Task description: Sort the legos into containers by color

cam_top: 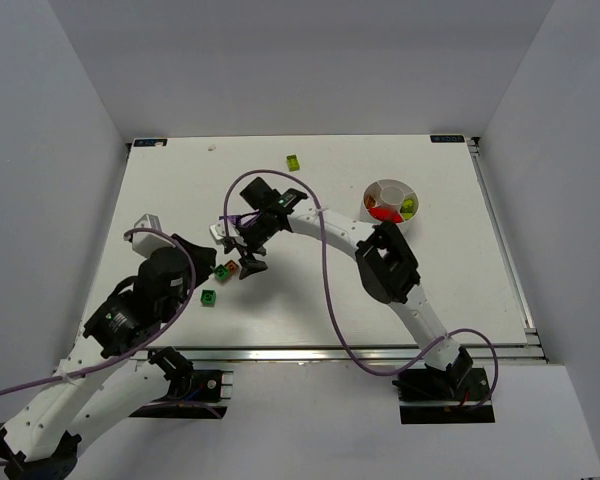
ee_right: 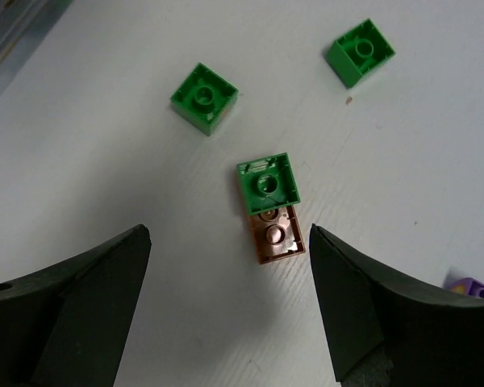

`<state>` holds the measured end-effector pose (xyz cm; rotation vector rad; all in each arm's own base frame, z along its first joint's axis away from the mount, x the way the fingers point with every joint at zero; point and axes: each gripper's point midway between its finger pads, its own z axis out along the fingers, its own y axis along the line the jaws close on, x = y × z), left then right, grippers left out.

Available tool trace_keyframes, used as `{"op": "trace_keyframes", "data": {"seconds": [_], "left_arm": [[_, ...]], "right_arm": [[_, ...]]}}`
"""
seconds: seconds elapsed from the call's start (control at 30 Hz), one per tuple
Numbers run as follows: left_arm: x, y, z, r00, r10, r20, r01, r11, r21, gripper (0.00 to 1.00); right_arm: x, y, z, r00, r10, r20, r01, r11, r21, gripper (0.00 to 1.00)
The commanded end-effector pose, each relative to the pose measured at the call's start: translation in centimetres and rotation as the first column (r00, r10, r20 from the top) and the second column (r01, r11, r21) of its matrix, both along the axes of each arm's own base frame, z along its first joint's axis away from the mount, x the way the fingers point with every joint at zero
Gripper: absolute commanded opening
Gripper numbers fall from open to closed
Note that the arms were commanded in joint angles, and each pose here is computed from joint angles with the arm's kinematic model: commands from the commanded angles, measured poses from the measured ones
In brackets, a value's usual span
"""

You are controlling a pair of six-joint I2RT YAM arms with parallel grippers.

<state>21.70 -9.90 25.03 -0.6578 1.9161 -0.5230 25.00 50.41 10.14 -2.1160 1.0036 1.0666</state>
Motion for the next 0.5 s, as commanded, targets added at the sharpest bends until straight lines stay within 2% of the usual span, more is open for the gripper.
{"op": "trace_keyframes", "data": {"seconds": [0.0,0.2,0.47], "left_arm": [[-0.7,1.4,0.9,0.999,0.038,0.004,-0.038,0.999,0.01,0.35],[-1.2,1.7,1.3,0.999,0.043,0.02,-0.043,0.999,-0.026,0.36],[-1.3,2.0,1.5,0.998,0.055,0.026,-0.054,0.998,-0.039,0.38]], "right_arm": [[1.9,2.5,0.3,0.996,-0.08,-0.028,0.081,0.996,0.039,0.84],[2.9,3.5,-2.2,0.994,-0.107,-0.002,0.107,0.994,0.022,0.82],[1.8,3.0,-5.2,0.998,-0.05,0.035,0.051,0.998,-0.027,0.79]]}}
